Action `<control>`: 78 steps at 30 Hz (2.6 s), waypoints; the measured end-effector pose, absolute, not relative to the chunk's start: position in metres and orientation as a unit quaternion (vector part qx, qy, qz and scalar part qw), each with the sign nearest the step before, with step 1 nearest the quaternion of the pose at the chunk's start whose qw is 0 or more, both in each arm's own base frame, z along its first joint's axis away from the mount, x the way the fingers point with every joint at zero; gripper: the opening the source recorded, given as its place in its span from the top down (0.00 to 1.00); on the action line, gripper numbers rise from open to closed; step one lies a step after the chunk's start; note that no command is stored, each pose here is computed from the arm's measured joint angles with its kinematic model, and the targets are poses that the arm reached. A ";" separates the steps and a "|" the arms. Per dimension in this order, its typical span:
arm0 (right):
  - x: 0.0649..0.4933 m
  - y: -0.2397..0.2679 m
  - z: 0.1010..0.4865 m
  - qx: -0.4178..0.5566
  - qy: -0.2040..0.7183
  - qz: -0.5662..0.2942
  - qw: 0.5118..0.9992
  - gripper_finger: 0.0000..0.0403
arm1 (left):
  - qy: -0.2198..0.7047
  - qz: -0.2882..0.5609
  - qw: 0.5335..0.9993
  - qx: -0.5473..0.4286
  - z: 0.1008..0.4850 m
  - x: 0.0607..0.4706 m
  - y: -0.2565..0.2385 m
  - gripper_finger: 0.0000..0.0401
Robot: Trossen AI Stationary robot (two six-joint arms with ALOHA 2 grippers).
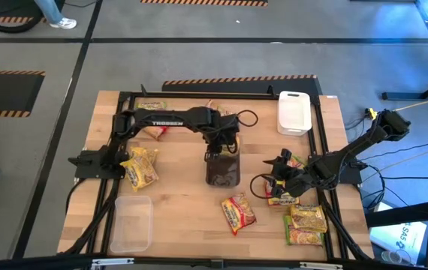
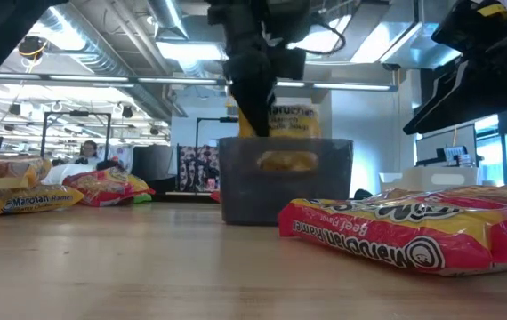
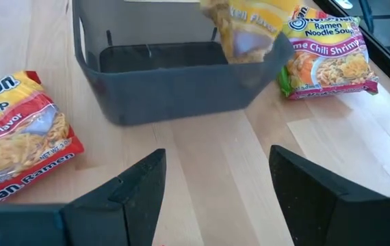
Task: Sort Maruchan noodles
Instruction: Put the yellow noodle pack into the black bin
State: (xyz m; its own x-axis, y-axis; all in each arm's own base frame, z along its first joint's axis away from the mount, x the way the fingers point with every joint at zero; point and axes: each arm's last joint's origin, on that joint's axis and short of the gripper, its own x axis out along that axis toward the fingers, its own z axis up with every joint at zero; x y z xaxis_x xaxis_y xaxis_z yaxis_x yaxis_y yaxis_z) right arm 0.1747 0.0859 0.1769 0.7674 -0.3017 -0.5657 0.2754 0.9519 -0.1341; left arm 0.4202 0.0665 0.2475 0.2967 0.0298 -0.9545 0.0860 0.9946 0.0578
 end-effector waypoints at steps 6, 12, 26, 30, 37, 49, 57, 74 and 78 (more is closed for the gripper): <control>0.175 0.086 0.177 -0.022 0.305 -0.153 0.940 0.41 | 0.611 -0.018 0.790 0.042 0.233 0.423 0.069 0.68; 0.175 0.086 0.177 -0.018 0.307 -0.151 0.939 0.41 | 0.611 -0.021 0.790 0.043 0.223 0.429 0.067 0.68; 0.174 0.086 0.176 -0.019 0.308 -0.151 0.939 0.41 | 0.621 -0.021 0.782 0.045 0.211 0.433 0.068 0.68; 0.174 0.086 0.176 -0.018 0.308 -0.151 0.939 0.41 | 0.620 -0.022 0.783 0.047 0.212 0.433 0.068 0.68; 0.174 0.086 0.176 -0.019 0.308 -0.151 0.939 0.41 | 0.621 -0.024 0.782 0.057 0.212 0.433 0.068 0.61; 0.174 0.086 0.176 -0.017 0.310 -0.148 0.939 0.41 | 0.612 -0.002 0.788 0.067 0.223 0.431 0.065 0.50; 0.174 0.086 0.176 -0.017 0.310 -0.148 0.939 0.41 | 0.615 0.036 0.784 0.074 0.225 0.429 0.068 0.50; 0.175 0.087 0.176 -0.015 0.311 -0.143 0.939 0.41 | 0.599 0.050 0.794 0.089 0.243 0.424 0.063 0.51; 0.174 0.087 0.176 -0.017 0.314 -0.140 0.939 0.41 | 0.588 0.049 0.802 0.096 0.255 0.421 0.055 0.51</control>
